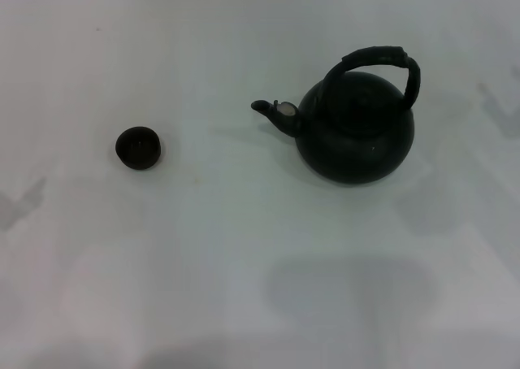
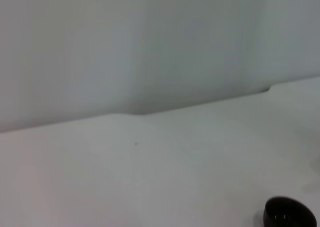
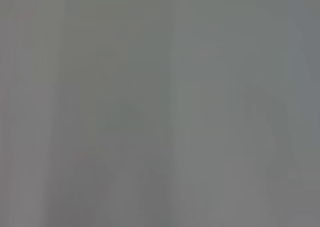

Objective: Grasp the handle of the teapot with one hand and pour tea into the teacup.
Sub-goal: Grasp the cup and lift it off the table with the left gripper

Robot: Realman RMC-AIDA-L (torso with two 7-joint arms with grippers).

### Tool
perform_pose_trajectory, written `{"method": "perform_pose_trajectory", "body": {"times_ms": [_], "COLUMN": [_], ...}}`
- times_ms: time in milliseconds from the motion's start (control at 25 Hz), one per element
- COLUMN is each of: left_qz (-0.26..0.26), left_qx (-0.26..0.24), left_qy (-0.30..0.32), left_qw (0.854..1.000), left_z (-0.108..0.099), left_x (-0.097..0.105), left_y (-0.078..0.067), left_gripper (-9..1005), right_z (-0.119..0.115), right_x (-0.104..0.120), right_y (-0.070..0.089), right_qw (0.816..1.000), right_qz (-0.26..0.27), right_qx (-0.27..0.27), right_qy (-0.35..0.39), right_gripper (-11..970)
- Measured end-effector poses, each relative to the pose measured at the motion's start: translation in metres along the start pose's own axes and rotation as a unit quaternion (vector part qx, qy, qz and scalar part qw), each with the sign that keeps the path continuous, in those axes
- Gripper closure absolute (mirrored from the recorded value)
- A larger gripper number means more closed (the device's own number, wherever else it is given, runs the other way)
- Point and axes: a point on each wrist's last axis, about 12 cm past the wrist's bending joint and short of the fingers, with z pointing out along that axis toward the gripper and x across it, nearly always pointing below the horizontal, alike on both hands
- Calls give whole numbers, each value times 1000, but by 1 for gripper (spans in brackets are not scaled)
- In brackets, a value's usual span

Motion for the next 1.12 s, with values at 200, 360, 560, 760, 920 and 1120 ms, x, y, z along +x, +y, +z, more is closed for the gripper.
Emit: {"method": "perform_pose_trajectory", "body": {"times_ms": [200,360,560,760,920,1120], "left_qz": [7,20,23,24,34,58], "left_qx": [3,5,19,39,62,78], "left_qy": [-43,-76,-83,-85,-70,-55], "left_qw": [999,997,996,995,995,994], "left_z": [3,3,9,22,33,46], "left_x": [2,4,4,1,0,3], "left_y": [-1,-4,-7,-10,-15,-18], "left_gripper": [133,131,129,127,126,127], "right_z": [0,1,9,21,28,33], "right_x": [3,8,15,20,23,25], "right_y": [2,0,-3,-4,-5,-7], "right_qw": [1000,1000,1000,999,999,999], "right_qz": [3,10,20,22,16,16], "right_qx": [-2,4,8,5,7,13], "right_qy": [5,13,21,31,37,36], "right_gripper": [311,311,311,311,310,310]}}
